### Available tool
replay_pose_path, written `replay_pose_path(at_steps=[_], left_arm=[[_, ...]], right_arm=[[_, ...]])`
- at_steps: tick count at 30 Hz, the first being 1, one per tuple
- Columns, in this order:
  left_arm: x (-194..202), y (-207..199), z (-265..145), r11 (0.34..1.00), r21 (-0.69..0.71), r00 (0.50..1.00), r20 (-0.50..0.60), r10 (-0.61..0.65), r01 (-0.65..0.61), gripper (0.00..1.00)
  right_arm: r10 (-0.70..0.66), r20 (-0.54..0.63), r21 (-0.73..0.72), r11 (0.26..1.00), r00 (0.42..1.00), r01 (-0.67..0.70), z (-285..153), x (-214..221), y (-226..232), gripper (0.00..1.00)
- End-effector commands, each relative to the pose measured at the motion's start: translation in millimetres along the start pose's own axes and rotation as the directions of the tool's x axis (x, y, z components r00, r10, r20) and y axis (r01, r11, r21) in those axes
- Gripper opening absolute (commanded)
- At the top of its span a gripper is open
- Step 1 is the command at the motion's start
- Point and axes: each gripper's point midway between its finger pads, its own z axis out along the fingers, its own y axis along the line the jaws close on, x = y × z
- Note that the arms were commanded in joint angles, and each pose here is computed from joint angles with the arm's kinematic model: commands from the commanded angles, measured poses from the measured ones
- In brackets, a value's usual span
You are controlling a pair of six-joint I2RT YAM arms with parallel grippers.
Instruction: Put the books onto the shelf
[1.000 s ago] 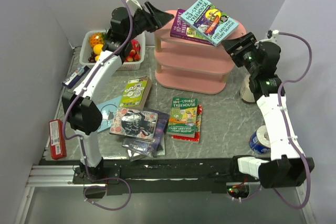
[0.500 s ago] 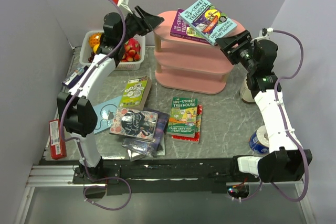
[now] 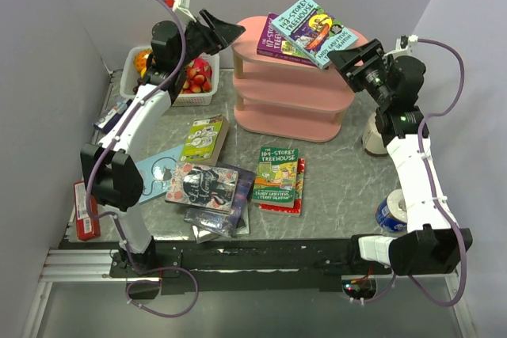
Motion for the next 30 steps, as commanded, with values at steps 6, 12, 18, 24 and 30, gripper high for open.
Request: replay_pose_path(at_steps=[6, 12, 18, 24, 30], left_arm=[[-16, -30, -15, 0.998, 0.058, 0.999, 0.041, 0.035, -0.037, 0.67], [-13, -26, -14, 0.998, 0.055, 0.999, 0.034, 0.033, -0.035, 0.68], [-10, -25, -13, 0.998, 0.059, 0.999, 0.025, 0.023, -0.025, 0.67], [-8, -23, -14, 0.998, 0.054, 1.000, 0.021, 0.023, -0.024, 0.68], [-9, -25, -15, 0.998, 0.057, 0.999, 0.023, 0.025, -0.026, 0.68]], right_arm=[[-0.019, 0.028, -0.029, 0.999, 0.999, 0.020, 17, -27, 6, 0.66], [-0.022, 0.048, -0.037, 0.999, 0.999, 0.024, 22, -32, 2, 0.55], [-0.024, 0.038, -0.057, 0.998, 0.999, 0.026, 23, -31, 4, 0.42], [-0.029, 0.003, -0.092, 0.995, 1.000, 0.029, 23, -28, 10, 0.21], [-0.013, -0.074, -0.131, 0.991, 0.997, 0.004, 20, -23, 16, 0.00]])
